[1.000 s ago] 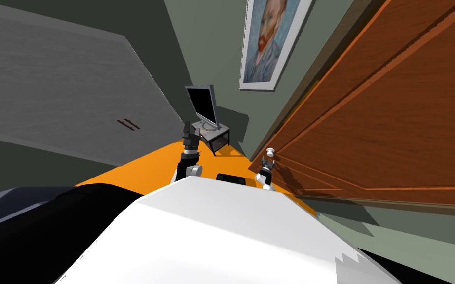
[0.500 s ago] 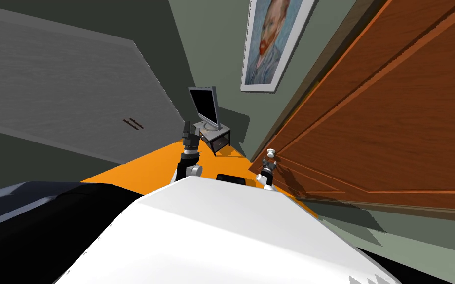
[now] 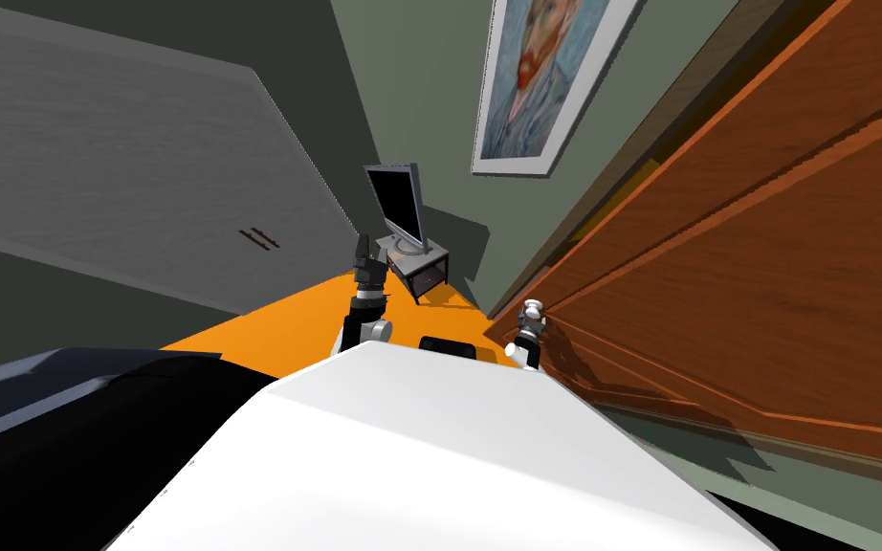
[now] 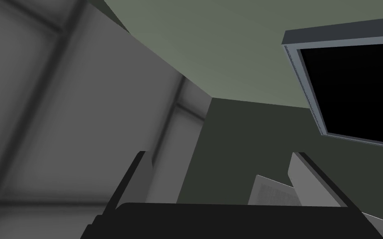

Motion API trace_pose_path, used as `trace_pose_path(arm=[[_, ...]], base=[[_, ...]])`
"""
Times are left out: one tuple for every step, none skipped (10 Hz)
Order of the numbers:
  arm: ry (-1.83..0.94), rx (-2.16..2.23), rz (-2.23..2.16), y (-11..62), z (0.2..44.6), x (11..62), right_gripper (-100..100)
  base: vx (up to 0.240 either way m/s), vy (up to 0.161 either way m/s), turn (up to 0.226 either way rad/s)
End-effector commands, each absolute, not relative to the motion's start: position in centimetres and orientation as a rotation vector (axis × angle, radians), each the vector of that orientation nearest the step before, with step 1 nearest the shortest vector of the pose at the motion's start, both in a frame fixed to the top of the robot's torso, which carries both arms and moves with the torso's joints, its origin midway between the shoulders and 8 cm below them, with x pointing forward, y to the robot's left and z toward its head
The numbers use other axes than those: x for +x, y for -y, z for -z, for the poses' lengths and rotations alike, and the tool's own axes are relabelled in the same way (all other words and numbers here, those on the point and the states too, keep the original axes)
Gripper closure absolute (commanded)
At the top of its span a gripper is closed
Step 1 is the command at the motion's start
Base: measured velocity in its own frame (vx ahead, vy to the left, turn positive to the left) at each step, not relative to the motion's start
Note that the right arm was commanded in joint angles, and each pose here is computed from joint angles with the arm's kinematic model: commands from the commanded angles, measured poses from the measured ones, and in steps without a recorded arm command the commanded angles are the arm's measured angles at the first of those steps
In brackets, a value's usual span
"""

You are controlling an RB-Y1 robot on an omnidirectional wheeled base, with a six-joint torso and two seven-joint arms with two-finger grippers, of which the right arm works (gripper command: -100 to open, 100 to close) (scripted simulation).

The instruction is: Pull the door open

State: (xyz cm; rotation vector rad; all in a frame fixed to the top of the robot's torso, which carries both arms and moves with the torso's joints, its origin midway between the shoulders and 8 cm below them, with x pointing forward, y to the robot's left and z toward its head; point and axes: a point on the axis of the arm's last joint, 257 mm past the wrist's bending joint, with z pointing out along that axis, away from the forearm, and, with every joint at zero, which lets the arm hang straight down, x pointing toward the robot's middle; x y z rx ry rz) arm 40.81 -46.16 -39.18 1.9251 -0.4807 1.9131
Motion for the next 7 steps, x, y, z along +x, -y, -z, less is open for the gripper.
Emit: trace_pose_path(arm=[[0.488, 1.921, -1.911, 46.92, 39.23, 40.70, -100], [0.486, 1.923, -1.911, 46.71, 39.19, 40.63, -100], [0.486, 1.923, -1.911, 46.71, 39.19, 40.63, 100], [0.486, 1.923, -1.911, 46.71, 39.19, 40.63, 100], [0.486, 1.923, -1.911, 46.71, 39.19, 40.63, 100], [0.486, 1.923, -1.911, 46.71, 39.19, 40.63, 100], [0.486, 1.923, -1.911, 46.71, 39.19, 40.63, 100]], base=[[0.106, -0.015, 0.041], [0.040, -0.006, 0.004], [-0.003, -0.004, -0.020], [-0.016, -0.004, 0.003], [-0.014, 0.000, 0.011], [-0.008, 0.001, 0.002], [0.000, 0.000, 0.000]])
